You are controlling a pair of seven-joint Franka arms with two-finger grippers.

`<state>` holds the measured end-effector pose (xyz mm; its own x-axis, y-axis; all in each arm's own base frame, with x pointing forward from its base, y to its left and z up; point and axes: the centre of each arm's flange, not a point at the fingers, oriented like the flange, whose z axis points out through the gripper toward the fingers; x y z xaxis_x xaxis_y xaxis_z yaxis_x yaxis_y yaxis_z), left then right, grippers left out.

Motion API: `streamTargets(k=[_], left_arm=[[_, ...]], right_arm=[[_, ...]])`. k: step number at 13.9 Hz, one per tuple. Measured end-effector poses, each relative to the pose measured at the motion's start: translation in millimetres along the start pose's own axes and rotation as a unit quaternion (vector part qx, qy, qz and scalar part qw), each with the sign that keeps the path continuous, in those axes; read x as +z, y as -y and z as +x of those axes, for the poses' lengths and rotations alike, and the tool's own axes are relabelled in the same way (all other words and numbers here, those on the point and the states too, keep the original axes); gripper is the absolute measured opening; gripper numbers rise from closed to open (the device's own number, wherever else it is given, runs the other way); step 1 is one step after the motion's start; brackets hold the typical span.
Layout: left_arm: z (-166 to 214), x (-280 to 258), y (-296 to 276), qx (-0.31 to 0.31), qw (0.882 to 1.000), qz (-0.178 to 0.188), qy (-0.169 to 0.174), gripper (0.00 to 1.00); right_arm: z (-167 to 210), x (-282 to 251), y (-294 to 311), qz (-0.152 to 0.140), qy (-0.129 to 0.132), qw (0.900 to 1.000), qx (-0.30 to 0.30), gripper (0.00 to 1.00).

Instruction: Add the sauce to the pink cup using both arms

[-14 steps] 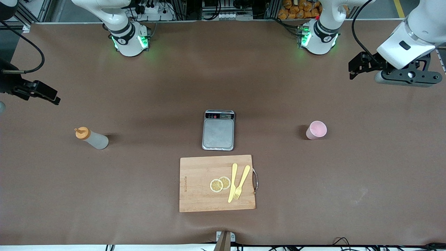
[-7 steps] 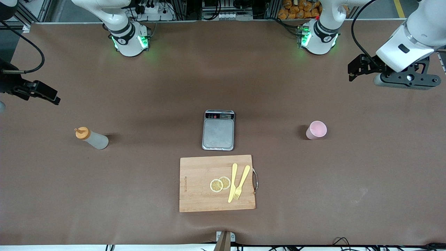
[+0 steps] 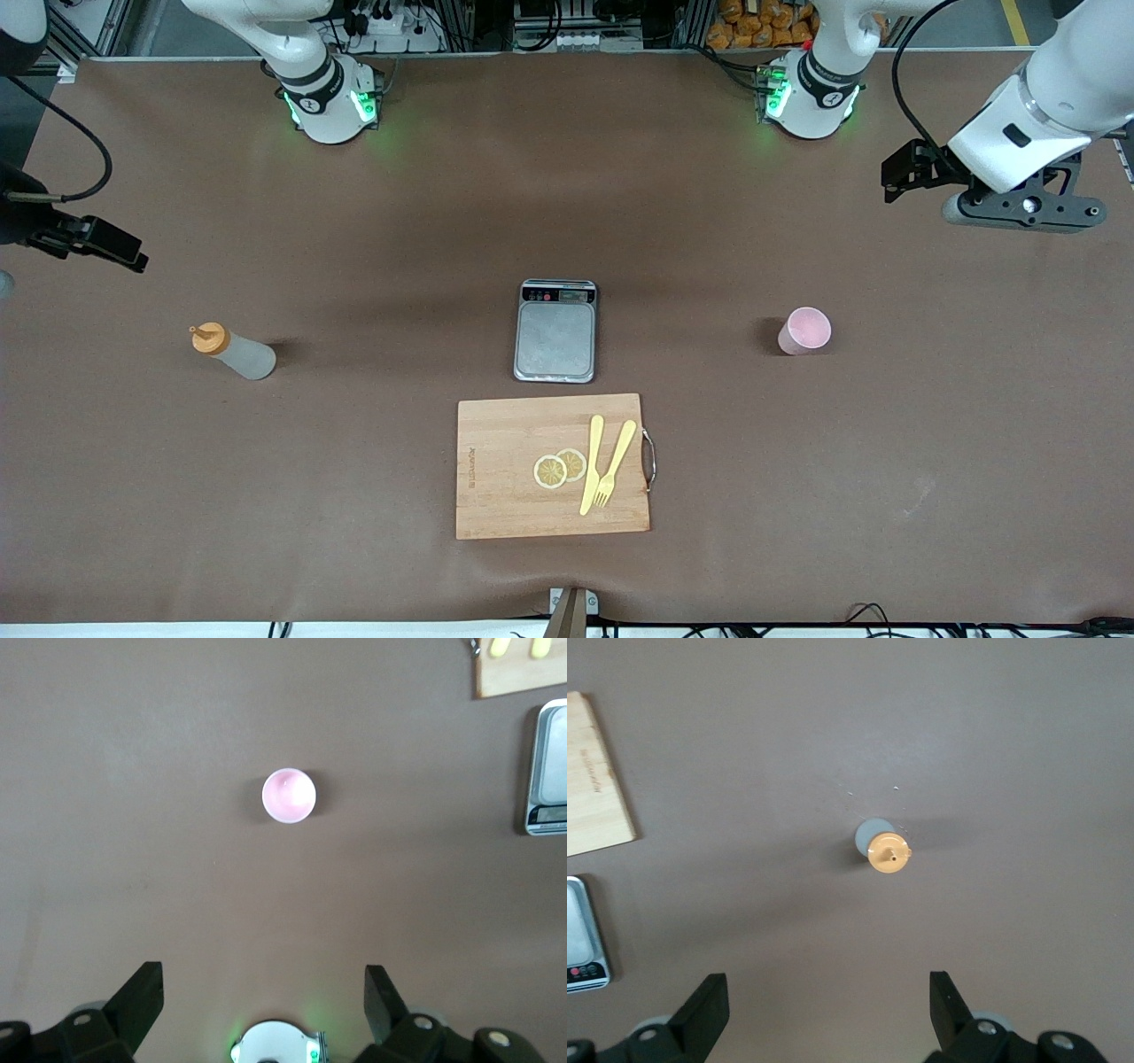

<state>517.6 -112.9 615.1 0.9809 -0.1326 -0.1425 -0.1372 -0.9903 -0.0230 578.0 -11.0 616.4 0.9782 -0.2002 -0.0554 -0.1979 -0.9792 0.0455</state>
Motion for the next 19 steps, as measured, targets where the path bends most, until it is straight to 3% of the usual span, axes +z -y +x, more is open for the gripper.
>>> streamTargets(k=[4, 11, 14, 16, 19], left_arm=[[9, 24, 24, -0.022, 1.000, -0.003, 0.011, 1.00], [45, 136, 40, -0.037, 0.999, -0.009, -0.035, 1.00], [60, 183, 45, -0.042, 0.999, -0.011, -0.030, 1.00], [73, 209, 48, -0.044, 0.999, -0.013, -0.029, 1.00], [89, 252, 46, -0.043, 0.999, -0.016, -0.018, 1.00]], right_arm=[[13, 18, -74, 0.013, 0.019, 0.998, 0.064, 1.00], [32, 74, -174, 0.058, 0.069, 0.984, 0.155, 1.00], [41, 124, -228, 0.124, 0.105, 0.964, 0.209, 1.00], [45, 165, -266, 0.177, 0.131, 0.944, 0.247, 1.00], [49, 226, -302, 0.233, 0.167, 0.913, 0.288, 1.00]])
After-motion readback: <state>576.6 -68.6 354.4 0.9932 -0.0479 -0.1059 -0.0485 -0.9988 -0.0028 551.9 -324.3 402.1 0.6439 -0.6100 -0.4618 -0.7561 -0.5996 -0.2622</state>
